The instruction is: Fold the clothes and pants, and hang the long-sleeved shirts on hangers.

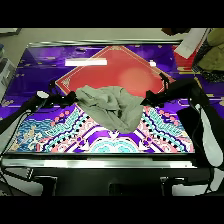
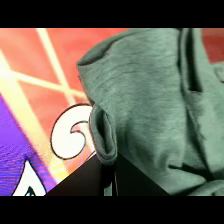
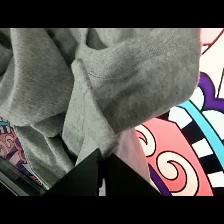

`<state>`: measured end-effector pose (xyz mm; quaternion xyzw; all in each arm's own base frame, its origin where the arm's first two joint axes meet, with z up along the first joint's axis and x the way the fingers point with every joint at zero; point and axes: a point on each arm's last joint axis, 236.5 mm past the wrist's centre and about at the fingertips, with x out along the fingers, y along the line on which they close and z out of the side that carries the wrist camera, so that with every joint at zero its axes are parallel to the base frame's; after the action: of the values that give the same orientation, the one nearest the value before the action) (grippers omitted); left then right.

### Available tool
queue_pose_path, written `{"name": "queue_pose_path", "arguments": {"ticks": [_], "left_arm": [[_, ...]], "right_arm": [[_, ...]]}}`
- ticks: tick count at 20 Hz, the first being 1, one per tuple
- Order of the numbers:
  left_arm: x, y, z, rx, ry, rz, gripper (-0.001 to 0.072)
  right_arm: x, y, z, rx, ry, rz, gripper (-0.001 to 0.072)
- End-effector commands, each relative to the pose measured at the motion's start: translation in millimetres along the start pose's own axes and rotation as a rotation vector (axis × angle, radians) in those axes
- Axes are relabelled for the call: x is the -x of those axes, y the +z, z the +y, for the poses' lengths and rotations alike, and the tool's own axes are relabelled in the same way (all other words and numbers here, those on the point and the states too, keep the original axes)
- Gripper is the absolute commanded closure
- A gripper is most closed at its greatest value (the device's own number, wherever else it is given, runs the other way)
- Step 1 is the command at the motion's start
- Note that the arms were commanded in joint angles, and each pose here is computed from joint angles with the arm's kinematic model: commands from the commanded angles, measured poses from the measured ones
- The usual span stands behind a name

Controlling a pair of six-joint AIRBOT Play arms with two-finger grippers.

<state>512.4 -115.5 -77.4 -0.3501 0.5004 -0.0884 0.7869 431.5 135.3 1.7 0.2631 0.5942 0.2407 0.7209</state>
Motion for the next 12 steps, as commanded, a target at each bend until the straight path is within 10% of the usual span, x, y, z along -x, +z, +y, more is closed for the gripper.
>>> {"name": "queue_pose_path", "arguments": {"ticks": [1, 12], "left_arm": [[35.8, 20.6, -38.3, -0.061, -0.068, -0.026, 0.0694], [408.8, 29.3, -195.9, -0.374, -0.25, -0.696, 0.0693]], "right_arm": [[31.0, 17.1, 24.2, 0.102, -0.013, -0.124, 0.0679], [327.5, -24.4, 222.9, 0.454, -0.018, -1.061, 0.0679]]}}
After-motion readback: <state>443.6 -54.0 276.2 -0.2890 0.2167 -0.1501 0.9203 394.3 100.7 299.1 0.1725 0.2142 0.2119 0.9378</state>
